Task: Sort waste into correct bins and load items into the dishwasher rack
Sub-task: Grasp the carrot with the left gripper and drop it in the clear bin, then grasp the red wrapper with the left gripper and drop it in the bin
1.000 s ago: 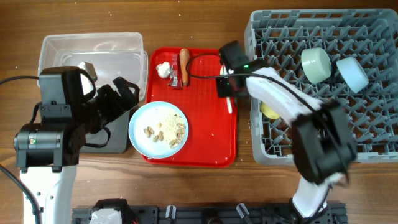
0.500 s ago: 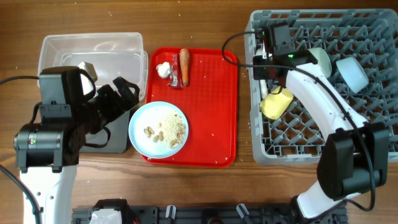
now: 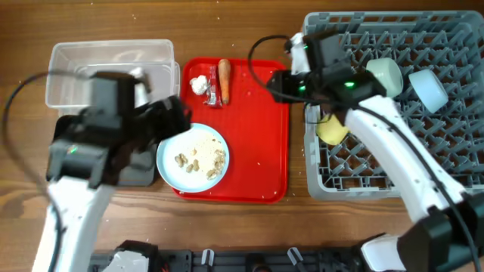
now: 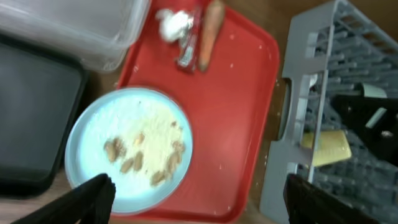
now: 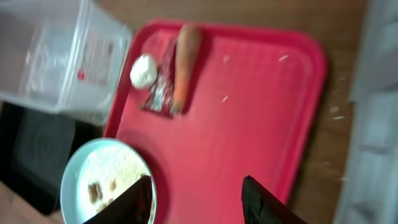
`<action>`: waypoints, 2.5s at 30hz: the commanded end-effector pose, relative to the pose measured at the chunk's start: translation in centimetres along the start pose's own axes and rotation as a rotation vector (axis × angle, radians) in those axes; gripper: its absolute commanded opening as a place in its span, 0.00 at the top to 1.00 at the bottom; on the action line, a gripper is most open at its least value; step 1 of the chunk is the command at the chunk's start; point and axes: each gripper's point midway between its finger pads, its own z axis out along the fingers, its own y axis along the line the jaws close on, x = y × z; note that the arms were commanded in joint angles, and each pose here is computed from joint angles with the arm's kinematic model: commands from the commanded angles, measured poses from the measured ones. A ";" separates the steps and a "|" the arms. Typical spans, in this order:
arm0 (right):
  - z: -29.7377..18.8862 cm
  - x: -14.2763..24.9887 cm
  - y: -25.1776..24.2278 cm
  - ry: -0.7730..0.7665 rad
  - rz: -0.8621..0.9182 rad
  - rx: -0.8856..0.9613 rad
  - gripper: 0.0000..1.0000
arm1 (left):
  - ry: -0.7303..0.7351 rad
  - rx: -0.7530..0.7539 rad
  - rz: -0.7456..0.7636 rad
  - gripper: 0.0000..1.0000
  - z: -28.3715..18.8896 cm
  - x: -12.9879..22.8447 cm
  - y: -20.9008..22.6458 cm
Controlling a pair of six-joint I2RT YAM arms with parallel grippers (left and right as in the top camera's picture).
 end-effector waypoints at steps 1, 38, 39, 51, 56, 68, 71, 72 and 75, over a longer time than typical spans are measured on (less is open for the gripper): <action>-5.2 -2.8 -0.1 -0.150 -0.006 0.010 0.52 | -0.070 -0.091 0.147 0.09 5.0 -1.9 -2.3; -18.1 2.3 -5.4 -0.205 0.052 0.240 0.03 | -0.190 -0.097 0.306 0.71 34.9 -2.4 -3.3; -18.1 2.3 -5.4 -0.205 0.052 0.241 0.03 | -0.192 -0.073 0.308 0.73 34.5 -2.6 -4.0; -18.1 2.4 -5.4 -0.203 0.052 0.241 0.03 | -0.428 -0.136 0.081 0.92 12.6 -11.1 -5.9; -18.1 2.4 -5.4 -0.203 0.052 0.241 0.02 | -0.423 -0.358 -0.250 0.92 9.9 -13.7 6.1; -18.1 2.5 -5.4 -0.199 0.054 0.241 0.03 | -0.384 -0.363 -0.308 0.27 14.6 -16.3 11.9; -18.1 2.5 -5.4 -0.199 0.054 0.241 0.02 | -0.351 -0.197 -0.148 0.27 12.8 -15.8 6.1; -18.1 2.5 -5.4 -0.199 0.054 0.241 0.02 | -0.347 -0.182 -0.088 0.27 12.4 -15.3 4.6; -18.1 2.5 -5.4 -0.198 0.054 0.242 0.02 | -0.262 -0.144 0.230 0.27 14.2 -11.8 -0.8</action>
